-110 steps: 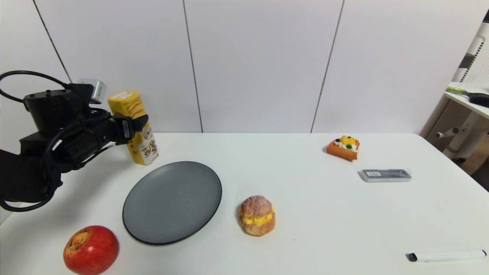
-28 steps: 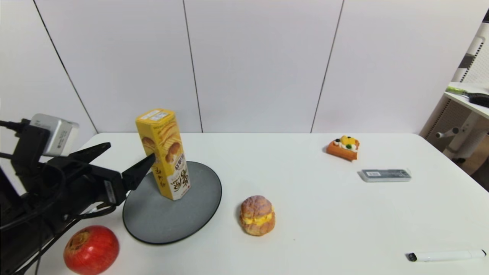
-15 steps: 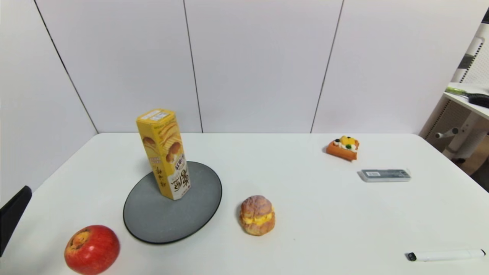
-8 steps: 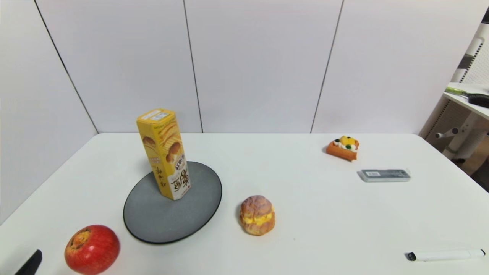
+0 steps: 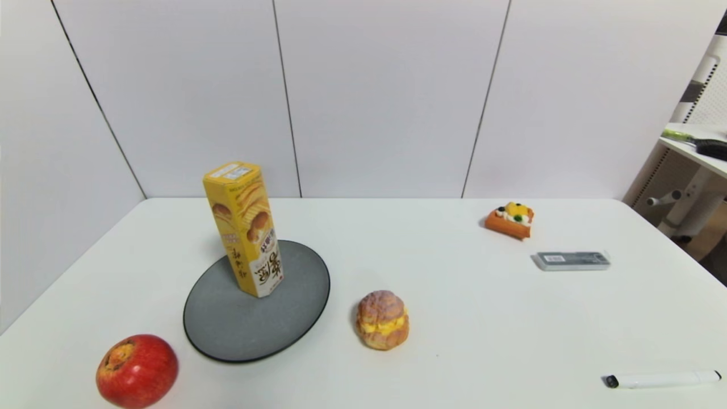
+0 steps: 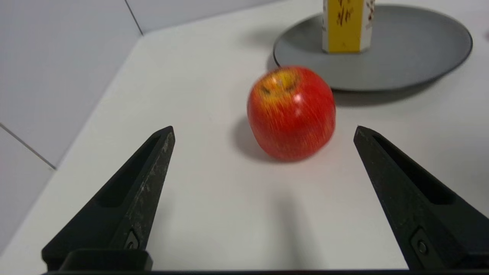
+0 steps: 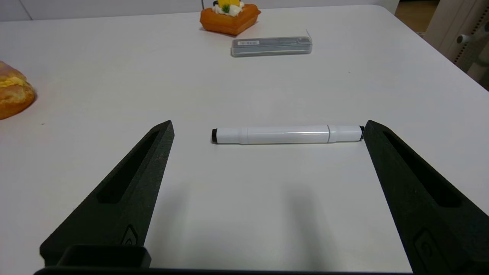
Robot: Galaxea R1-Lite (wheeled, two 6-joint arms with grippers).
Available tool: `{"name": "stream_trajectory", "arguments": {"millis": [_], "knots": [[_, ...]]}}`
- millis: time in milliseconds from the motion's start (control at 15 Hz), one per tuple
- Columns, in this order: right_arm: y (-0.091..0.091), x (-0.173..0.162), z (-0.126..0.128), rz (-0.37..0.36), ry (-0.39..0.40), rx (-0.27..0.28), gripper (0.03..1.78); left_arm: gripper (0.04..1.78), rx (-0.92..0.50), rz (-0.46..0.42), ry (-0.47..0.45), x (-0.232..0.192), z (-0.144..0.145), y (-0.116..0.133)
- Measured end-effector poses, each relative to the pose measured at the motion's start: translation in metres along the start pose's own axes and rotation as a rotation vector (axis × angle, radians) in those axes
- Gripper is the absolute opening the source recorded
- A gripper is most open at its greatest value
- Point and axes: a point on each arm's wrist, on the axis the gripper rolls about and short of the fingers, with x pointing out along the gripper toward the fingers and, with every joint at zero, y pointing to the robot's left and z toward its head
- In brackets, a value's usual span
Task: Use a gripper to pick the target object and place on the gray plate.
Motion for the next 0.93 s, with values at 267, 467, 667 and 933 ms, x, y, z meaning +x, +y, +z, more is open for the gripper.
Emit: {"name": "stream_trajectory", "arguments": {"millis": [267, 467, 667, 933], "knots": [[0.0000, 0.0000, 0.0000, 0.000, 0.000, 0.000, 1.71, 1.69, -0.052, 0.003, -0.005, -0.0030, -0.0043, -0.0009], [0.0000, 0.0000, 0.0000, 0.000, 0.000, 0.000, 1.71, 1.69, -0.103, 0.007, -0.007, -0.0034, -0.0049, -0.0009], [0.0000, 0.0000, 0.0000, 0.000, 0.000, 0.000, 1.71, 1.69, -0.197, 0.041, -0.008, -0.0035, -0.0048, -0.0001], [0.0000, 0.0000, 0.0000, 0.000, 0.000, 0.000, 1.71, 1.69, -0.206, 0.046, -0.009, -0.0035, -0.0048, 0.0000]]}}
